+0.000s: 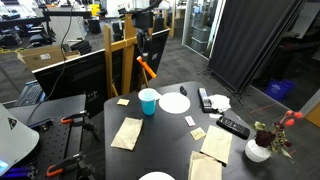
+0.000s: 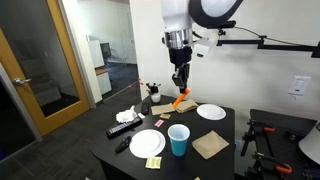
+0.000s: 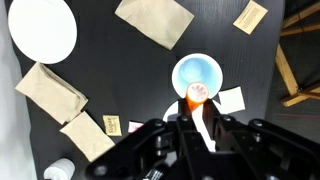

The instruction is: Take the orange marker out of the light blue cup

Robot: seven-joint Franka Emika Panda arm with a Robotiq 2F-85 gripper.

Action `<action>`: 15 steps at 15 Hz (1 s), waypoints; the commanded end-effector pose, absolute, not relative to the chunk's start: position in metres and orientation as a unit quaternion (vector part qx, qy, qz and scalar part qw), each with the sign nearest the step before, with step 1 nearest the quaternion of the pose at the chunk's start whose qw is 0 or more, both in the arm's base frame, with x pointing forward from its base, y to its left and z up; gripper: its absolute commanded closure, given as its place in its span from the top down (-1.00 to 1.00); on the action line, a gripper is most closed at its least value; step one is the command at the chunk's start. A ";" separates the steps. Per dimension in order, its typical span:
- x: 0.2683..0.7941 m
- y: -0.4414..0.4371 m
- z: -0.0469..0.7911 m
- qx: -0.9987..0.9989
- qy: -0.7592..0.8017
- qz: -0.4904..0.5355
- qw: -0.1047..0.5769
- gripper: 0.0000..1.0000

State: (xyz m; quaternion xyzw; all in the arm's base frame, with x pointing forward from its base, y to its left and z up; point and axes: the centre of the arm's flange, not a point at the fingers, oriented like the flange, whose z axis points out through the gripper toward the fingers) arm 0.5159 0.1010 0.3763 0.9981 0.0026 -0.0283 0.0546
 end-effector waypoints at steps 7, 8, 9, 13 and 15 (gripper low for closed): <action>0.532 0.019 0.323 0.996 -0.014 0.066 0.065 -0.91; 0.534 0.011 0.314 0.995 -0.015 0.072 0.063 -0.91; 0.537 0.005 0.306 0.995 -0.016 0.077 0.062 -0.91; 0.543 -0.023 0.271 0.995 -0.014 0.085 0.050 -0.91; 0.544 -0.037 0.254 0.995 -0.009 0.086 0.041 -0.91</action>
